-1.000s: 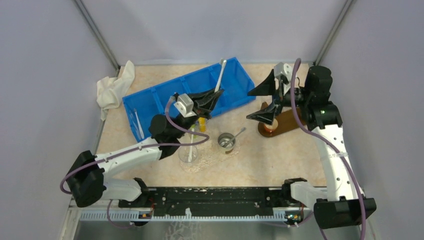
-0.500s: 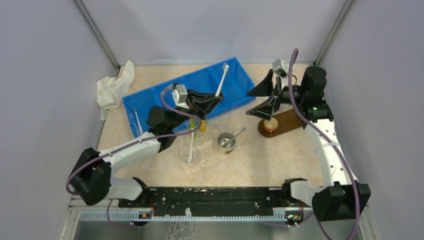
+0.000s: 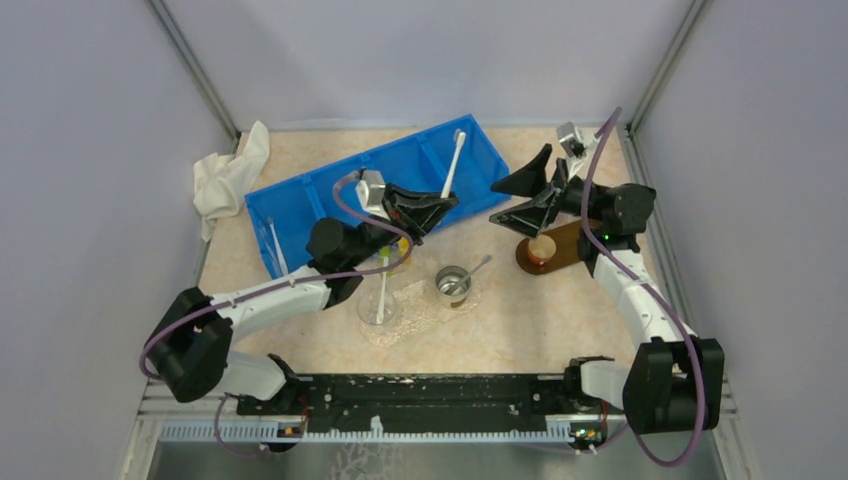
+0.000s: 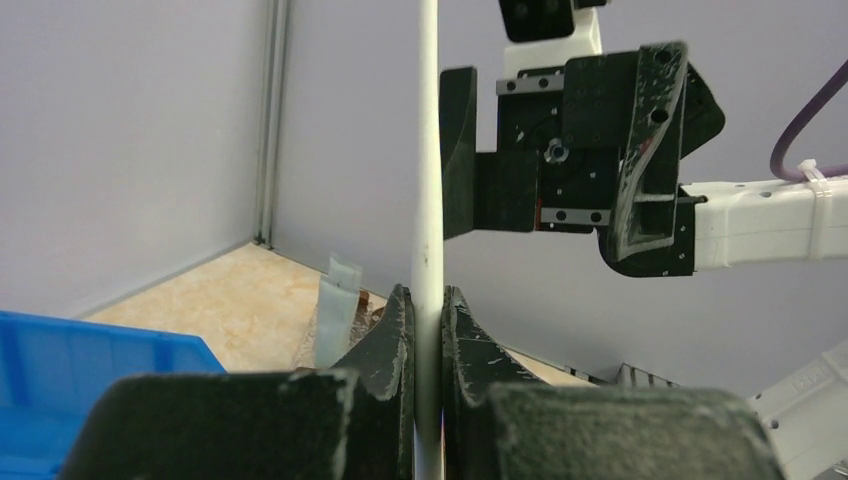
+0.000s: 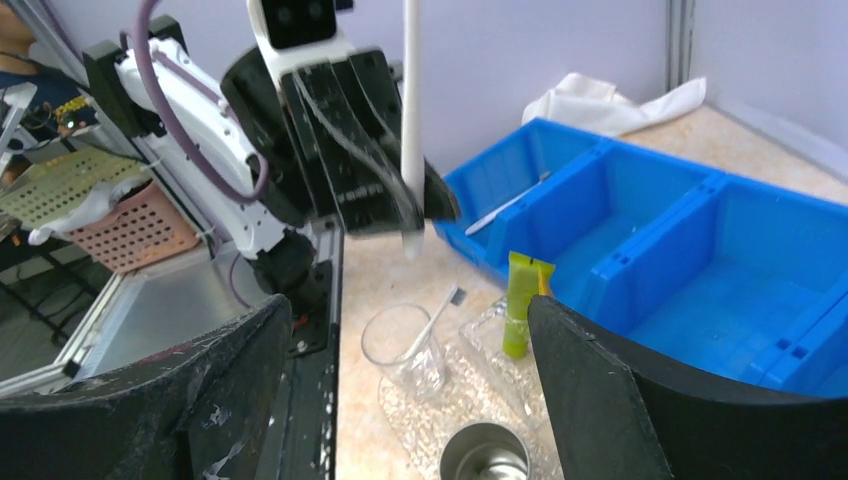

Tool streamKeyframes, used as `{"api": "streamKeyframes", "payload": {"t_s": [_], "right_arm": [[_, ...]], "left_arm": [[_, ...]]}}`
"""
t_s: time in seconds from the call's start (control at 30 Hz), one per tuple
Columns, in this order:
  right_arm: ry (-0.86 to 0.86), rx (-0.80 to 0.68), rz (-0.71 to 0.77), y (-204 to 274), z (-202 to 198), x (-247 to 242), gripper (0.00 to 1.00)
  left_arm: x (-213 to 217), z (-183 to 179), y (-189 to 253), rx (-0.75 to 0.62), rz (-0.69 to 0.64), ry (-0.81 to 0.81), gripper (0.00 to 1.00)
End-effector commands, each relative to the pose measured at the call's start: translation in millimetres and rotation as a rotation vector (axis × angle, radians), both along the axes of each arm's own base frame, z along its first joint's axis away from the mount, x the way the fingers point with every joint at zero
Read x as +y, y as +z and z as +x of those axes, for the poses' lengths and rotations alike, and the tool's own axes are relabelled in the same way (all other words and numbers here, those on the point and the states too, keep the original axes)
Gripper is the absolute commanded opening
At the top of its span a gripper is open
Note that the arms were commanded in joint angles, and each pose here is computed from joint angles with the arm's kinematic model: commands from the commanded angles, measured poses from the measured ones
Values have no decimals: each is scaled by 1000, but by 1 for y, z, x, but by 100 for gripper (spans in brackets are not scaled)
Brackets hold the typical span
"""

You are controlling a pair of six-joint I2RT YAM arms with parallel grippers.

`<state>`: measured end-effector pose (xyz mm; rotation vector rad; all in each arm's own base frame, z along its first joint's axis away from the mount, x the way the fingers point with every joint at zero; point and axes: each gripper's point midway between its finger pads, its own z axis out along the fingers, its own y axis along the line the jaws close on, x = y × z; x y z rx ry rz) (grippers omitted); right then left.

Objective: Prepare toiletry sets of a toothbrush and toothpaste on the tray
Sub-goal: Place the toothbrush in the cup.

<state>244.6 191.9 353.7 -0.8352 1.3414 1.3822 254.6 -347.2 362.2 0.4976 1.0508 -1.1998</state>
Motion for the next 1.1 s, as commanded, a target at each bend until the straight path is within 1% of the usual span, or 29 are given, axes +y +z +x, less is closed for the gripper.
{"api": "streamKeyframes", "payload": {"t_s": [0.0,0.13,0.3,0.53,0.67,0.77,0.9,0.93,0.97,1.0,1.03,1.07], "right_arm": [[-66,-60,82,20,4,-3,86],[-97,-21,89,11,13,0,83],[-74,-48,114,14,8,6,80],[-47,-106,118,24,-2,7,70],[-34,-135,112,31,-8,7,61],[-33,-139,107,32,-8,6,45],[-25,-169,98,38,-12,3,11],[-18,-183,97,40,-15,3,4],[-12,-192,95,41,-18,2,0],[-5,-198,92,42,-21,1,0],[-1,-216,91,44,-23,1,0],[1,-226,86,44,-24,0,0]], "left_arm": [[-12,1,9,7,-37,-11,0],[-21,-5,7,8,-40,-42,0],[-38,-13,3,25,-29,-102,0],[-66,-26,-8,39,26,-187,0],[-77,-35,-12,32,47,-235,0],[-84,-39,-15,29,64,-253,0],[-86,-38,-19,31,78,-247,0],[-87,-38,-19,29,81,-248,0],[-87,-38,-20,30,83,-251,0],[-87,-39,-20,27,84,-253,0],[-87,-38,-20,25,85,-250,8],[-86,-38,-19,24,85,-243,20]]}}
